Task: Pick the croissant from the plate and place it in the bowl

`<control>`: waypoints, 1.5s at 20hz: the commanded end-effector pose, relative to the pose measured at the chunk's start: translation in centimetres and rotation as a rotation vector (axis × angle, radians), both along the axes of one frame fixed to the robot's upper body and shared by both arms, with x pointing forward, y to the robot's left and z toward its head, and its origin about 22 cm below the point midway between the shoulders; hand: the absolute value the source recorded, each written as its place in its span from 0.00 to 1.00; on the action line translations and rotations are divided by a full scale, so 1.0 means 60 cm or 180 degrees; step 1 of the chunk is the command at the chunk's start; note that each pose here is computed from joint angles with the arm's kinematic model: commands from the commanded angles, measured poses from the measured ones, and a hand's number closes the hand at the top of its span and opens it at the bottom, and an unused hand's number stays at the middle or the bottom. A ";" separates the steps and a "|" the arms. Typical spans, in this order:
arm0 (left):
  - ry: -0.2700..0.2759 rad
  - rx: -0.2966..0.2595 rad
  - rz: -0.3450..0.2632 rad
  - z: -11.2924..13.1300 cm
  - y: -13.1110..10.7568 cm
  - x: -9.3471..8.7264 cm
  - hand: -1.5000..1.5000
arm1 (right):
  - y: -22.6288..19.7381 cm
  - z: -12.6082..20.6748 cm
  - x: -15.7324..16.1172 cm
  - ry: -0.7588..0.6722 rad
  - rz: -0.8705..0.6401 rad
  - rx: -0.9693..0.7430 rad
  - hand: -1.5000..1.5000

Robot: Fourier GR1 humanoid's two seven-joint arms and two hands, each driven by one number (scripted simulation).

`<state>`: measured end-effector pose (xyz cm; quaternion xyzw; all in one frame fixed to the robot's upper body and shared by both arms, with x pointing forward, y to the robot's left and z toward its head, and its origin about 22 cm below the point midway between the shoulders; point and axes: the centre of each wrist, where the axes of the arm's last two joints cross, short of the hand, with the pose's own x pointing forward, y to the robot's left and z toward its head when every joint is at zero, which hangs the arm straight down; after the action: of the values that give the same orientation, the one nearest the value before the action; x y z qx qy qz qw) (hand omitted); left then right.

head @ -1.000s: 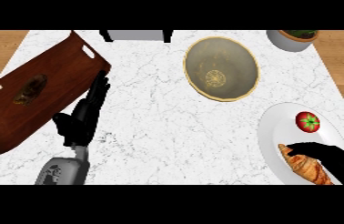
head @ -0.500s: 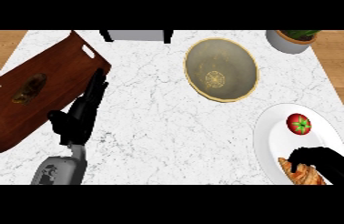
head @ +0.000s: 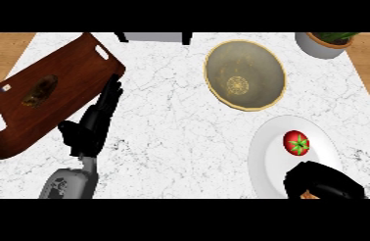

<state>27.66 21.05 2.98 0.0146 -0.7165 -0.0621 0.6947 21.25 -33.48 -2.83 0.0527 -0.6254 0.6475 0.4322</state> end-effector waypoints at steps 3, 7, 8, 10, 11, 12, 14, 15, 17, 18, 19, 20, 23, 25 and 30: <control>0.0001 0.0050 0.0093 -0.004 0.020 -0.007 0.50 | 0.111 0.012 0.001 0.0338 0.0744 0.1629 1.00; 0.0028 0.0017 0.0127 -0.002 -0.011 0.000 0.50 | 0.103 0.114 0.002 -0.0080 0.0933 0.1971 1.00; 0.0062 -0.0035 0.0183 -0.008 0.000 -0.004 0.50 | 0.100 0.144 0.001 -0.0144 0.0917 0.2002 1.00; 0.0075 -0.0036 0.0156 -0.012 0.003 -0.006 0.50 | 0.105 0.202 -0.001 -0.0257 0.0910 0.1926 1.00; 0.0065 -0.0034 0.0229 -0.007 0.031 -0.018 0.50 | 0.092 0.226 -0.012 -0.0302 0.0783 0.1945 1.00; 0.0053 0.0035 0.0195 -0.022 0.032 -0.004 0.50 | 0.103 0.251 -0.015 -0.0305 0.0826 0.1894 1.00; 0.0049 0.0034 0.0181 -0.019 0.030 -0.016 0.50 | 0.113 0.295 -0.040 -0.0408 0.0634 0.1850 1.00; 0.0071 0.0030 0.0211 -0.011 0.010 -0.007 0.50 | 0.081 0.322 -0.039 -0.0428 0.0598 0.1811 1.00; 0.0014 0.0064 0.0192 -0.009 0.019 0.000 0.50 | 0.095 0.368 -0.030 -0.0480 0.0529 0.1736 1.00; 0.0032 -0.0025 0.0144 -0.021 0.020 -0.016 0.50 | 0.103 0.375 -0.023 -0.0423 0.0365 0.1823 1.00; -0.0001 -0.0015 0.0135 0.013 0.021 -0.004 0.50 | 0.107 0.389 -0.045 -0.0400 0.0347 0.1867 1.00; -0.0027 0.0018 0.0128 -0.023 -0.001 0.002 0.50 | 0.106 0.405 -0.029 -0.0372 0.0292 0.1817 1.00; -0.0047 0.0056 0.0118 0.001 0.017 0.002 0.50 | 0.118 0.440 0.016 -0.0369 0.0048 0.1967 1.00; -0.0011 0.0009 0.0085 0.004 0.017 0.004 0.50 | 0.122 0.484 0.035 -0.0580 -0.0143 0.1947 1.00; 0.0048 0.0020 0.0052 0.016 -0.001 -0.004 0.50 | 0.168 0.503 0.085 -0.0475 -0.0227 0.1704 1.00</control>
<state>27.41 21.33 3.26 0.0241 -0.7142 -0.0553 0.6974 24.27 -24.41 24.97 0.1139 -0.8143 0.4355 0.3664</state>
